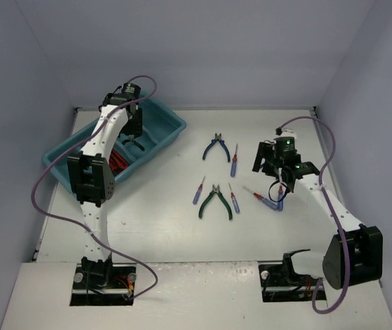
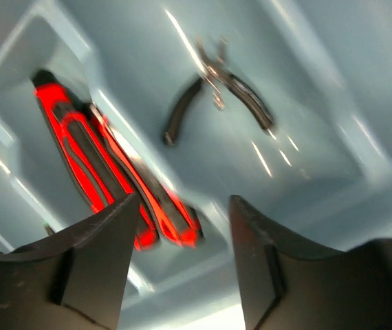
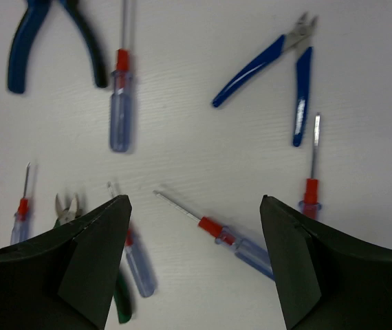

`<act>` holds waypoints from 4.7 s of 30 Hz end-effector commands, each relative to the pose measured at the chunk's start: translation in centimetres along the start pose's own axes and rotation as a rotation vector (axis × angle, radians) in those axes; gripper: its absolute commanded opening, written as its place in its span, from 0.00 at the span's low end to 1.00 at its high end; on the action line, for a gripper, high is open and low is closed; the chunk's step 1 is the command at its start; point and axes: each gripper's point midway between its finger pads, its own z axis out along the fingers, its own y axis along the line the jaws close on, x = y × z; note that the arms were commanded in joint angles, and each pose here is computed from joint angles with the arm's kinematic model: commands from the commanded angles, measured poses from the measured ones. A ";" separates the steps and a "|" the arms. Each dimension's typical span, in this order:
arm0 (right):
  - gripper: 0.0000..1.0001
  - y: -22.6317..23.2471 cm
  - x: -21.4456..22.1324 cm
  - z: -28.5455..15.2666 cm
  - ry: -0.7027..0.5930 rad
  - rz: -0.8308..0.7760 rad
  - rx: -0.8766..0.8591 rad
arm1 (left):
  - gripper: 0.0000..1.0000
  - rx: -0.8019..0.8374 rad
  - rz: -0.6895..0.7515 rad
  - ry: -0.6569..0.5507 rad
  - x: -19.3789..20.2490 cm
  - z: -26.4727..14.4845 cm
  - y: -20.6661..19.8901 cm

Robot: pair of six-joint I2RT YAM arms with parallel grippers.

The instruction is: Sort the tools into containers

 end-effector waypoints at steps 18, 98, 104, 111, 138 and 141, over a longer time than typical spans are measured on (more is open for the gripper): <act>0.50 -10.9 -2.6 11.8 0.138 0.147 0.283 | 0.67 0.617 0.068 -0.355 6.2 -23.6 -7.6; 0.69 19.2 -10.1 -8.3 -0.378 -0.374 -0.665 | 0.00 1.157 0.074 -0.254 5.8 -27.2 -21.2; 0.74 14.9 -9.7 -7.2 -0.359 -0.305 -0.563 | 0.00 0.980 -0.120 -0.286 1.2 -21.9 -14.6; 0.75 11.1 -7.0 -6.2 -0.291 -0.301 -0.469 | 0.00 0.736 -0.340 -0.213 -2.2 -12.1 -5.8; 0.73 8.3 0.1 -2.1 -0.033 -0.293 -0.344 | 0.63 0.507 -0.378 -0.063 -2.6 -3.1 1.0; 0.69 8.5 3.3 -0.7 0.079 -0.303 -0.338 | 0.65 0.503 -0.349 -0.106 -2.2 -5.9 1.0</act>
